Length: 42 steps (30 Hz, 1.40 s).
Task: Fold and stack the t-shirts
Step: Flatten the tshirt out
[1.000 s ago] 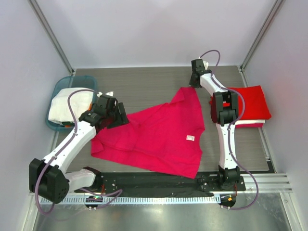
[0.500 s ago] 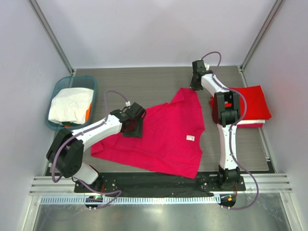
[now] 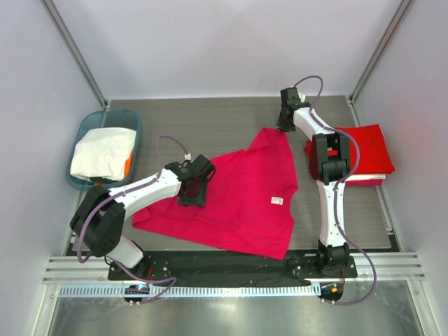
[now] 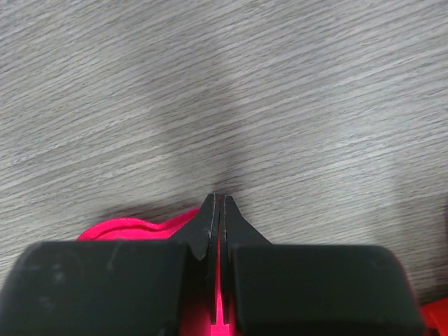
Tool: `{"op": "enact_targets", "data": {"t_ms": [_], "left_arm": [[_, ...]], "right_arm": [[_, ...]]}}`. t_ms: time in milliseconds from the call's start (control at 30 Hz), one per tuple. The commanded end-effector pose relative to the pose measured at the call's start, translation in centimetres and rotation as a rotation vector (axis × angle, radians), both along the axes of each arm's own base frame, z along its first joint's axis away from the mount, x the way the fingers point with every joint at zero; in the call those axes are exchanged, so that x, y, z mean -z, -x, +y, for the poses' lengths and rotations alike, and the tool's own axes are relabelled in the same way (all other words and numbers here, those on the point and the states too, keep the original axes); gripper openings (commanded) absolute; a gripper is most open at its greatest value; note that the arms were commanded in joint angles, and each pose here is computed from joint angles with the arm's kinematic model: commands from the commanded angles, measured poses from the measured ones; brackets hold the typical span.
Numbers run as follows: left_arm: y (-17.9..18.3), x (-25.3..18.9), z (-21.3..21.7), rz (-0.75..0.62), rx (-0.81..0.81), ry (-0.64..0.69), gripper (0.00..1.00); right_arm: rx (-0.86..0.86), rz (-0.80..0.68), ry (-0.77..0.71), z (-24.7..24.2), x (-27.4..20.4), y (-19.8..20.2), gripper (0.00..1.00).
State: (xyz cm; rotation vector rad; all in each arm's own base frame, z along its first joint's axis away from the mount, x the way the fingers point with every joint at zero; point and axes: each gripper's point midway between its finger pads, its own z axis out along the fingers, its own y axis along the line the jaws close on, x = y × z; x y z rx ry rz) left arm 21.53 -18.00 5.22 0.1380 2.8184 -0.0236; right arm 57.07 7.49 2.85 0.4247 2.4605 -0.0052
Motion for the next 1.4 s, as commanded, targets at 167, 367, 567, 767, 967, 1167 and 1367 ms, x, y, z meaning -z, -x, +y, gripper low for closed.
{"op": "enact_targets", "data": {"t_ms": [167,367,567,767,967,1167,1367], "left_arm": [[1.1,2.3,0.0,0.079,-0.002,-0.049,0.50],[1.3,3.0,1.9,0.087,-0.051,-0.151,0.28],[1.1,2.5,2.0,0.069,-0.071,-0.144,0.01],[-0.1,-0.8,1.8,-0.016,-0.075,-0.107,0.00],[-0.7,-3.7,2.4,-0.073,-0.087,-0.066,0.00],[-0.9,-4.8,3.7,-0.091,-0.119,-0.060,0.00],[-1.2,-5.1,4.0,-0.089,-0.129,-0.040,0.00]], "right_arm": [[0.008,-0.010,-0.040,0.3,-1.9,0.5,0.01],[0.012,-0.013,-0.045,0.2,-2.0,0.5,0.01],[0.023,-0.012,-0.046,-0.6,-2.2,0.6,0.01],[0.012,-0.006,-0.074,-0.5,-2.3,0.9,0.31],[0.012,0.012,-0.062,-0.7,-1.4,1.1,0.54],[0.010,0.039,-0.052,-0.8,-0.1,1.5,0.60],[0.023,0.050,-0.001,-1.1,1.1,1.1,0.57]]}}
